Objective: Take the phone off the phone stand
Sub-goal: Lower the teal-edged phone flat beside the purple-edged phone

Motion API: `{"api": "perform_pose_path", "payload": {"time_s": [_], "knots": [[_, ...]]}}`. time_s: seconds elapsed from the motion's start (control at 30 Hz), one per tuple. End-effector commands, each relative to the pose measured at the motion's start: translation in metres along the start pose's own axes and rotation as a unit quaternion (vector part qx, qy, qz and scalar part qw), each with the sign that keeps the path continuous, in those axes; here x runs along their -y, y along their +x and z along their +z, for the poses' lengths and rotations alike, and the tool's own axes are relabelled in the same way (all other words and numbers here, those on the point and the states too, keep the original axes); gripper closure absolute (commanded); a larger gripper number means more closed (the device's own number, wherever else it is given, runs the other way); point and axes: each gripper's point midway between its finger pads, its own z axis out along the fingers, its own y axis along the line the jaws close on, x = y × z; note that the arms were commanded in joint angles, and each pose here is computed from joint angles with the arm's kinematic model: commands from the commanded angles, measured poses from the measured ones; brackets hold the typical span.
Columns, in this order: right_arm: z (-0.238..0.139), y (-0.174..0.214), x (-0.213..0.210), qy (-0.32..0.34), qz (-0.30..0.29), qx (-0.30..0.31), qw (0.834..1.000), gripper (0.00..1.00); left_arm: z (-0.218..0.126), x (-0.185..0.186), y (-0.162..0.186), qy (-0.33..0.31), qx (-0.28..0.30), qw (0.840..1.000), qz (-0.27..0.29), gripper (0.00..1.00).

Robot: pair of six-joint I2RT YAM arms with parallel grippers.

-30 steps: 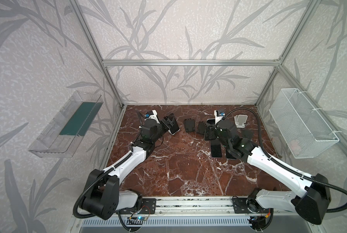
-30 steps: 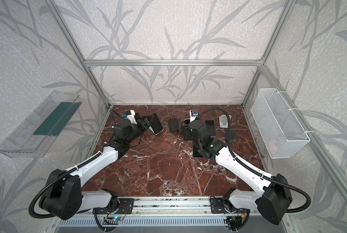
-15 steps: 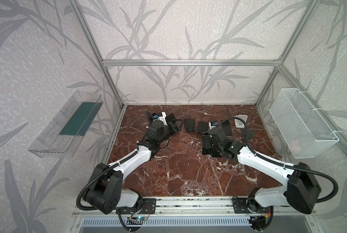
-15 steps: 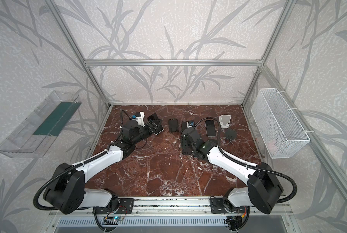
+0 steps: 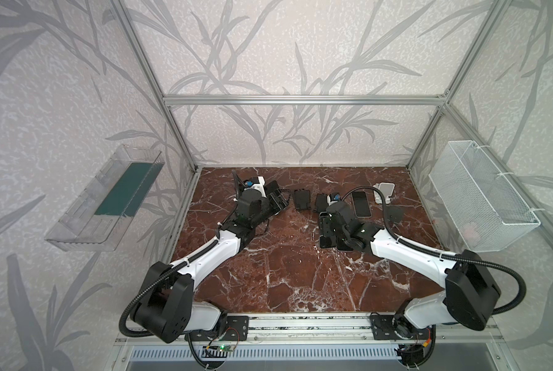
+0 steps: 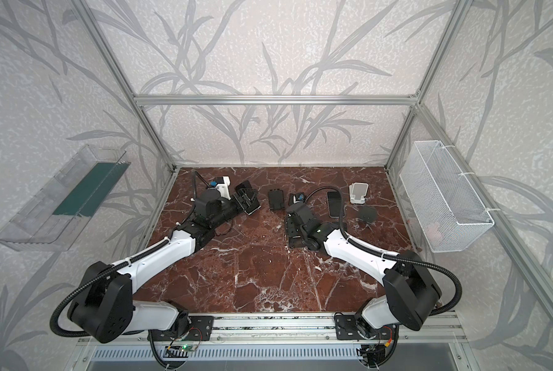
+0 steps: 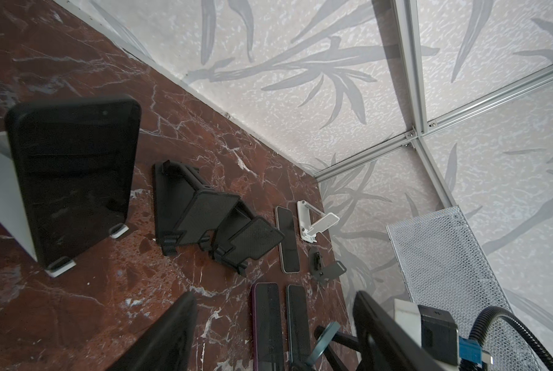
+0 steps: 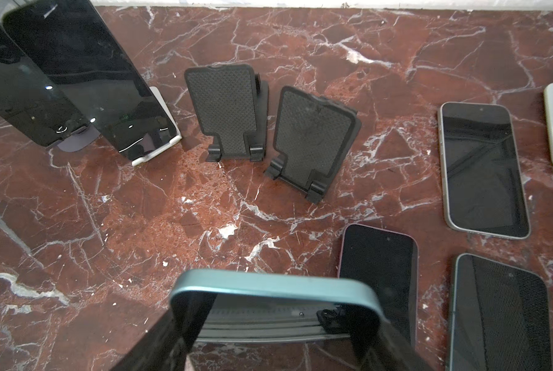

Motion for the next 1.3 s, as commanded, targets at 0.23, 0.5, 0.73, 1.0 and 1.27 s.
{"api": "perform_pose_path", "payload": {"time_s": [0.23, 0.5, 0.73, 1.0, 1.27], "knots": [[0.027, -0.003, -0.011, -0.033, 0.039, -0.07, 0.996, 0.44, -0.007, 0.016, -0.003, 0.01, 0.008, 1.0, 0.001, 0.24], [0.045, 0.023, -0.001, -0.013, 0.033, -0.124, 0.992, 0.43, 0.007, 0.015, 0.021, 0.017, -0.037, 0.998, -0.039, 0.24], [0.058, 0.046, 0.002, -0.016, 0.041, -0.192, 0.98, 0.43, -0.001, 0.016, 0.013, 0.008, -0.016, 1.0, -0.023, 0.24], [0.07, 0.055, 0.01, -0.003, 0.049, -0.209, 0.977, 0.43, -0.004, 0.01, 0.009, -0.008, -0.004, 1.0, -0.012, 0.24], [0.079, 0.061, 0.011, 0.003, 0.057, -0.212, 0.976, 0.41, -0.006, 0.01, 0.007, -0.011, 0.0, 1.0, -0.011, 0.24]]}}
